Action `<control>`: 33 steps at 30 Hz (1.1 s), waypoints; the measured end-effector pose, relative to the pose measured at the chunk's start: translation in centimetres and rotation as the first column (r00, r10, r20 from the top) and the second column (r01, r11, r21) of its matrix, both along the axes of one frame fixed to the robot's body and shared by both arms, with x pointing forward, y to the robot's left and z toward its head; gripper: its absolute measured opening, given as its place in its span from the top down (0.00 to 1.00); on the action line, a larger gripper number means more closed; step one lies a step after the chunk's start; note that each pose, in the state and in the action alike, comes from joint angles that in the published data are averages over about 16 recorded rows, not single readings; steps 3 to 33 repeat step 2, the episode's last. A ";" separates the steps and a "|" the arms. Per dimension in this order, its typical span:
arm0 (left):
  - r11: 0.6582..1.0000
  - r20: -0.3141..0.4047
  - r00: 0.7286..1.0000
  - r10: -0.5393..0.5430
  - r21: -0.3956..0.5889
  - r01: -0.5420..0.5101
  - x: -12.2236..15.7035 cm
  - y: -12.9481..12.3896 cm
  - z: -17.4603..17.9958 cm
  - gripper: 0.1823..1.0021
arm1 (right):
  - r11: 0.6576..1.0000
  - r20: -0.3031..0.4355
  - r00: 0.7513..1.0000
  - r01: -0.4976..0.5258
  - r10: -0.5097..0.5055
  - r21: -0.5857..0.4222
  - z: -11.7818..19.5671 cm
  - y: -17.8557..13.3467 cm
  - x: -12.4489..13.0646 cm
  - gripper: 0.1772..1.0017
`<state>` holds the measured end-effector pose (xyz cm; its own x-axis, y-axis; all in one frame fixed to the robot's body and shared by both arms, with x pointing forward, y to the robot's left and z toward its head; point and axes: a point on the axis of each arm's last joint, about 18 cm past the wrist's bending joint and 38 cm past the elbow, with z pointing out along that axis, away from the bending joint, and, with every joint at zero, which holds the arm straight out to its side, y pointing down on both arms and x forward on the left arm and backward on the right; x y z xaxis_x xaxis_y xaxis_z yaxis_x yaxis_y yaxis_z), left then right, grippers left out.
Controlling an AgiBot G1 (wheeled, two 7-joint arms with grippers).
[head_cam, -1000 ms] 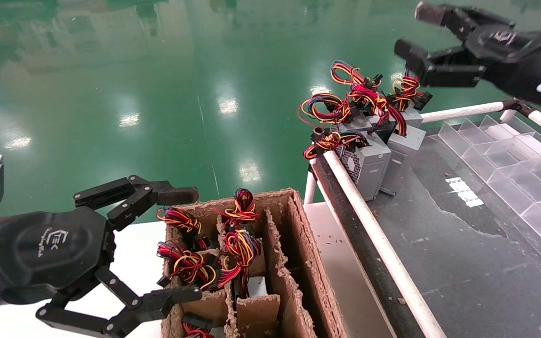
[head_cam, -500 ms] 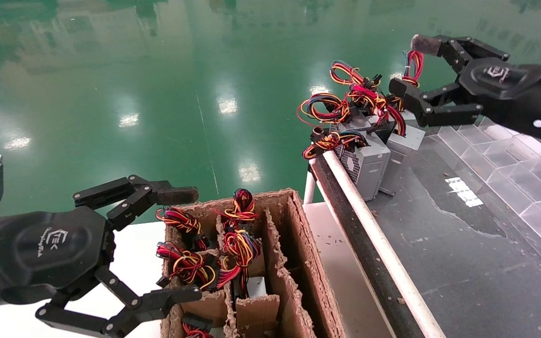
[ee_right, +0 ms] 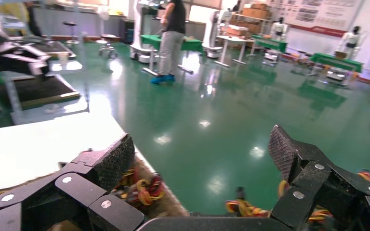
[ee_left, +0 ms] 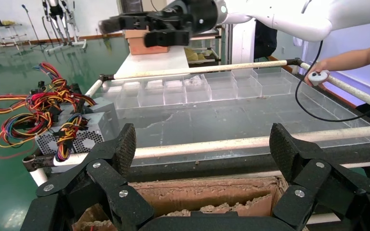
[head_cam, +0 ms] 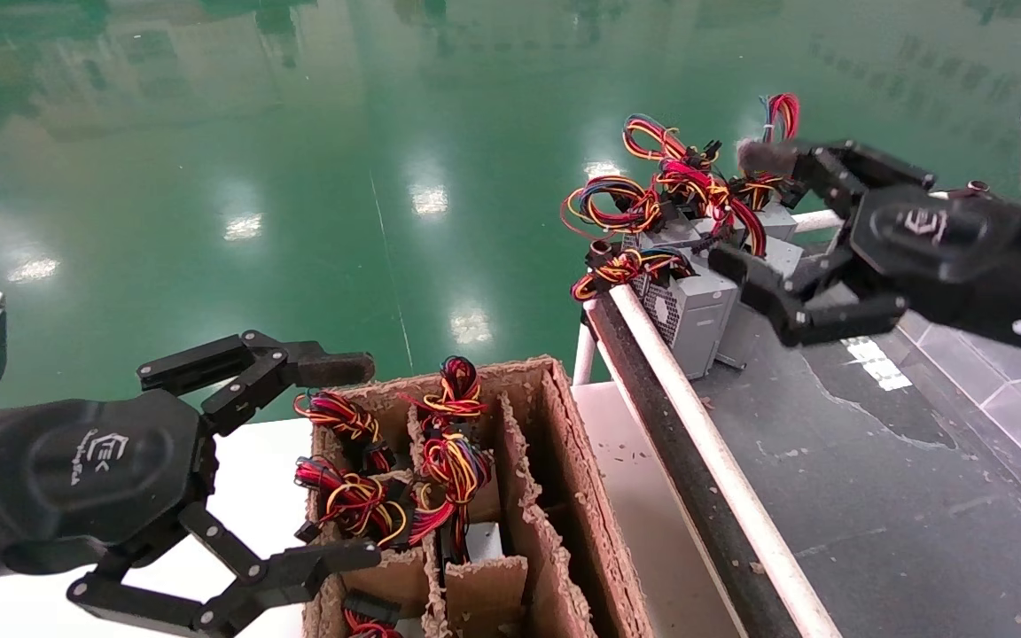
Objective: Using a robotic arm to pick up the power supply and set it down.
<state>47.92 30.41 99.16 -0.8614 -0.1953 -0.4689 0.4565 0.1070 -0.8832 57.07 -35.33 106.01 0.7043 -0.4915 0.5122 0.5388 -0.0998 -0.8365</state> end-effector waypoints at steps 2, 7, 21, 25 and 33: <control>1.000 0.000 1.000 0.000 0.000 0.000 0.0 0.0 0.0 0.00 | 1.000 -0.003 1.000 -0.010 0.009 -0.006 -0.2 0.2 -0.3 0.00; 1.000 0.000 1.000 0.000 0.000 0.000 0.0 0.0 0.0 0.00 | 1.000 -0.003 1.000 -0.010 0.009 -0.006 -0.2 0.2 -0.3 0.00; 1.000 0.000 1.000 0.000 0.000 0.000 0.0 0.0 0.0 0.00 | 1.000 -0.003 1.000 -0.010 0.009 -0.006 -0.2 0.2 -0.3 0.00; 1.000 0.000 1.000 0.000 0.000 0.000 0.0 0.0 0.0 0.00 | 1.000 -0.003 1.000 -0.010 0.009 -0.006 -0.2 0.2 -0.3 0.00; 1.000 0.000 1.000 0.000 0.000 0.000 0.0 0.0 0.0 0.00 | 1.000 -0.003 1.000 -0.010 0.009 -0.006 -0.2 0.2 -0.3 0.00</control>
